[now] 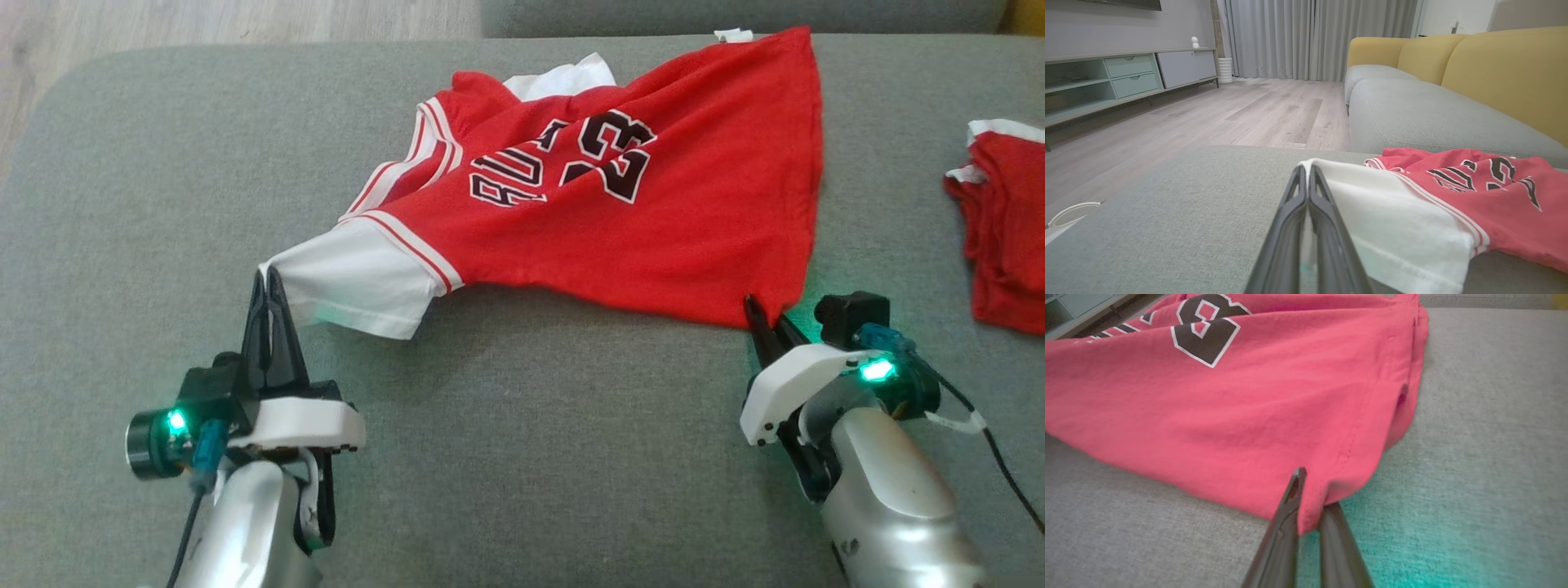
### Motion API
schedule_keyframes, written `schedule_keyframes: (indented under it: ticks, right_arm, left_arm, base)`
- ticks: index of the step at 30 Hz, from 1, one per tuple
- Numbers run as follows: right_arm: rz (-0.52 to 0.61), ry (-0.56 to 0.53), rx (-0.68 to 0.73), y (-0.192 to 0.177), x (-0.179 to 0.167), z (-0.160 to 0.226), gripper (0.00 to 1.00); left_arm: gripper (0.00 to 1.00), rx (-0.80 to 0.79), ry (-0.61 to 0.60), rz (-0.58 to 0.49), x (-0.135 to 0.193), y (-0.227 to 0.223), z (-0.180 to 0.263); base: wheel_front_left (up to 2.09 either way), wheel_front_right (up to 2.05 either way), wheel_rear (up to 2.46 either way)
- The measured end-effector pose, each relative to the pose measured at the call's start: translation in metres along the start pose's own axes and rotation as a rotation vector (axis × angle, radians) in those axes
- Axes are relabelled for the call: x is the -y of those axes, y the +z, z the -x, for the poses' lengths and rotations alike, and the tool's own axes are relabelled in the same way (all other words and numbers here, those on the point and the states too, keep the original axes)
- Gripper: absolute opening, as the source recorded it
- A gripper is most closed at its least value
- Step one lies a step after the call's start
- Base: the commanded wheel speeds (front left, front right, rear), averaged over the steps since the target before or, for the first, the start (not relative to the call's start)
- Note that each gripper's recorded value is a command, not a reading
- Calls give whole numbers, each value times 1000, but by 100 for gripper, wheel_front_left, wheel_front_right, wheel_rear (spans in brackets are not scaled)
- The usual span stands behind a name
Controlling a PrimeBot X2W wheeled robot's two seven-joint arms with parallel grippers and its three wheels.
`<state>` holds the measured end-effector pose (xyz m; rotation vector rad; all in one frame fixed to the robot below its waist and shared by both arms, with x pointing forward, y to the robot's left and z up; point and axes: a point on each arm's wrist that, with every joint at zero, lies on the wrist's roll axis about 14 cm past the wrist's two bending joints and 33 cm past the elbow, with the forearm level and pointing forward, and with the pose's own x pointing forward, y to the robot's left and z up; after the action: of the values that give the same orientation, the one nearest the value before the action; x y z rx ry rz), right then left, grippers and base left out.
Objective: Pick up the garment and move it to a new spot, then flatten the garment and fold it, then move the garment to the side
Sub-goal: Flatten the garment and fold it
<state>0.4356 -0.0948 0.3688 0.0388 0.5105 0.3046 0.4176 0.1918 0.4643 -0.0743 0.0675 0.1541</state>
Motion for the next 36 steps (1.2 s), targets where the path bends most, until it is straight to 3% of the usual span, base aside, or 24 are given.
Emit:
schedule_keyframes:
  ticks: [5, 18, 28, 32, 36]
  right_arm:
    - [5, -6, 80, 19, 2, 7, 0]
    - [139, -35, 477, 149, 22, 66, 0]
    - [357, -66, 845, 275, 17, 168, 0]
    - [396, -83, 936, 300, 12, 202, 0]
    - [403, -102, 962, 310, 12, 216, 0]
  left_arm:
    - [0, 47, -15, 30, 4, 17, -2]
    - [0, 333, -97, 195, 21, 117, 4]
    - [0, 746, -207, 336, 40, 261, 44]
    - [0, 850, -247, 374, 43, 301, 69]
    - [0, 842, -283, 380, 51, 314, 74]
  base:
    - [0, 0, 0]
    - [0, 0, 0]
    - [0, 0, 0]
    - [0, 0, 0]
    - [0, 0, 0]
